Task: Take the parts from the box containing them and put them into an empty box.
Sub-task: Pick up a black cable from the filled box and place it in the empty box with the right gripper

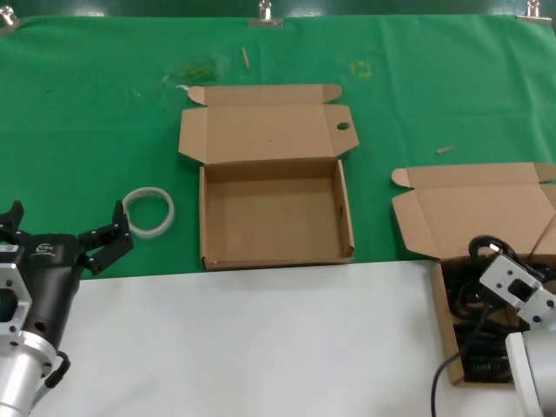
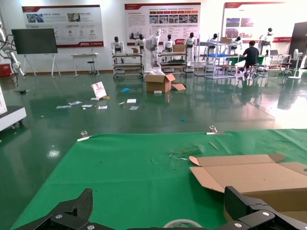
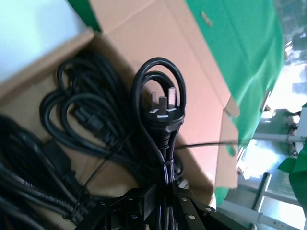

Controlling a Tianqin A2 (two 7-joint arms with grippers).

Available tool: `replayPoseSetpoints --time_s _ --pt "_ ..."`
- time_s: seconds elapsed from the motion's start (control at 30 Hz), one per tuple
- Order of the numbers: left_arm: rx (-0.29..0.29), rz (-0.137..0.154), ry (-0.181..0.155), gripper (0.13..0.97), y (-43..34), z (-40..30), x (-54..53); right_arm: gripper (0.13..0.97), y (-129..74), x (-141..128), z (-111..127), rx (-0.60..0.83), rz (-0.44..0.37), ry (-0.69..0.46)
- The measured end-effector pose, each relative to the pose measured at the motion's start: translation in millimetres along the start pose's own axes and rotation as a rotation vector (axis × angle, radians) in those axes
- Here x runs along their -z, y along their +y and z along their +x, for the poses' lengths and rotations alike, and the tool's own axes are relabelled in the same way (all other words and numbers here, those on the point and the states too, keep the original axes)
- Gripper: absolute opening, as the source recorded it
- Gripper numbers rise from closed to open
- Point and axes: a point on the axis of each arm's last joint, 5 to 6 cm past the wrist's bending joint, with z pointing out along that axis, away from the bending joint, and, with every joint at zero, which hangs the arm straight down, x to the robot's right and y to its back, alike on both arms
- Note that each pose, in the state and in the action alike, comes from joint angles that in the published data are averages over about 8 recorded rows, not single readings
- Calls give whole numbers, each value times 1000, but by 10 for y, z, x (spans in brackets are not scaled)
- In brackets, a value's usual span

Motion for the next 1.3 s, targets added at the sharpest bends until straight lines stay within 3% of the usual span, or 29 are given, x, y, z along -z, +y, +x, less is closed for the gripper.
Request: replayPoseSetpoints --time_s 0.17,0.37,0.57,0.77,1.0,1.3 --pt "0 0 0 966 0 0 0 185 -89 153 49 -9 28 16" --pt "0 0 0 966 0 0 0 179 -254 436 112 -23 92 45" --pt "0 0 0 966 0 0 0 175 -533 661 87 -49 212 70" --pt "0 0 0 966 0 0 0 175 -890 645 -68 -65 343 65" --pt "0 0 0 966 0 0 0 175 -1410 660 -376 -120 572 22" --pt "0 0 0 966 0 0 0 175 -2017 1088 -782 -174 902 -121"
